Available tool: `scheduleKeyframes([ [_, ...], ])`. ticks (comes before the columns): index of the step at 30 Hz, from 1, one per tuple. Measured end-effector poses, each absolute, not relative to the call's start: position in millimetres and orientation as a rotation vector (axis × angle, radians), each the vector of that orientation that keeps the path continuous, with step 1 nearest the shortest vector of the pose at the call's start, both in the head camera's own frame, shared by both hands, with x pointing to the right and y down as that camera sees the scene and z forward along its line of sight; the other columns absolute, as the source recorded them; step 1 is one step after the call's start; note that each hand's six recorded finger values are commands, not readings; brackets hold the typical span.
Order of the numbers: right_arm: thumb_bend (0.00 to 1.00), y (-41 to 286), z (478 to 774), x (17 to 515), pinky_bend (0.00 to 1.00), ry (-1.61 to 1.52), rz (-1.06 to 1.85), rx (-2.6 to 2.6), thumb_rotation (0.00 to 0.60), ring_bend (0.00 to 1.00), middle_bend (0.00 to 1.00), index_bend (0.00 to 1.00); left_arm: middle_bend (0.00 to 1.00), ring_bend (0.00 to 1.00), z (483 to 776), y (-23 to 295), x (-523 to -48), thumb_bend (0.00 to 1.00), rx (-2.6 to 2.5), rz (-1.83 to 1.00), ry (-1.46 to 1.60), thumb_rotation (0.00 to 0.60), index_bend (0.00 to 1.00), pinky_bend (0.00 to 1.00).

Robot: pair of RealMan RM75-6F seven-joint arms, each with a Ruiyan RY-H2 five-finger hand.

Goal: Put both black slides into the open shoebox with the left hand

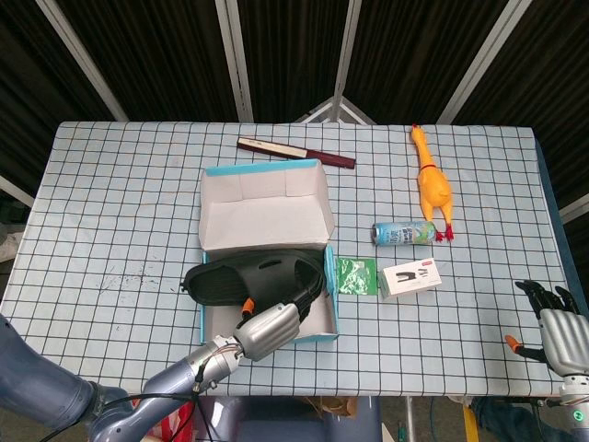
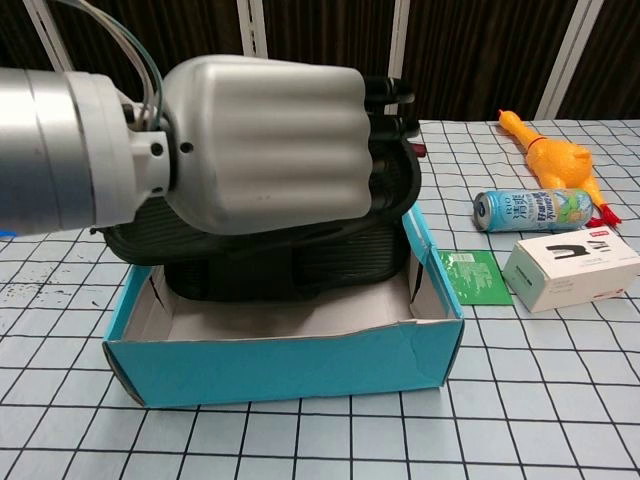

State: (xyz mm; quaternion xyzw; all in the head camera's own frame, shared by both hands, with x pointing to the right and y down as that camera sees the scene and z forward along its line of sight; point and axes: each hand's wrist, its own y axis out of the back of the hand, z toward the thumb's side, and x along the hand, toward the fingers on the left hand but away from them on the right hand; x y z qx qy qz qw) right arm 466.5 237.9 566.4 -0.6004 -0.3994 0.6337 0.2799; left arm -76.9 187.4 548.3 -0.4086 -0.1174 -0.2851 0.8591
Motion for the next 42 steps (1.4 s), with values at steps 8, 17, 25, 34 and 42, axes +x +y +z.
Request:
scheduleKeyframes([
  [8,0.23,238,565,466,0.08,-1.073,1.691,-1.612,0.6,0.2,0.16,0.18,0.55,0.05,552,195,-66,0.62,-0.855,-0.548,-0.242,0.6,0.61,0.02],
  [17,0.23,238,565,466,0.08,-1.073,1.687,-1.612,0.6,0.2,0.16,0.18,0.55,0.05,557,202,-57,0.62,-0.863,-0.516,-0.239,0.6,0.61,0.02],
  [25,0.23,238,564,466,0.08,-1.077,1.685,-1.612,0.6,0.2,0.16,0.18,0.55,0.05,564,208,-56,0.62,-0.878,-0.522,-0.269,0.6,0.61,0.02],
  [34,0.23,238,563,467,0.08,-1.082,1.682,-1.61,0.6,0.2,0.16,0.18,0.55,0.05,572,217,-52,0.62,-0.871,-0.529,-0.314,0.6,0.61,0.02],
  [42,0.23,238,562,468,0.08,-1.085,1.682,-1.608,0.6,0.2,0.16,0.18,0.55,0.05,581,220,-51,0.62,-0.859,-0.524,-0.334,0.6,0.6,0.02],
])
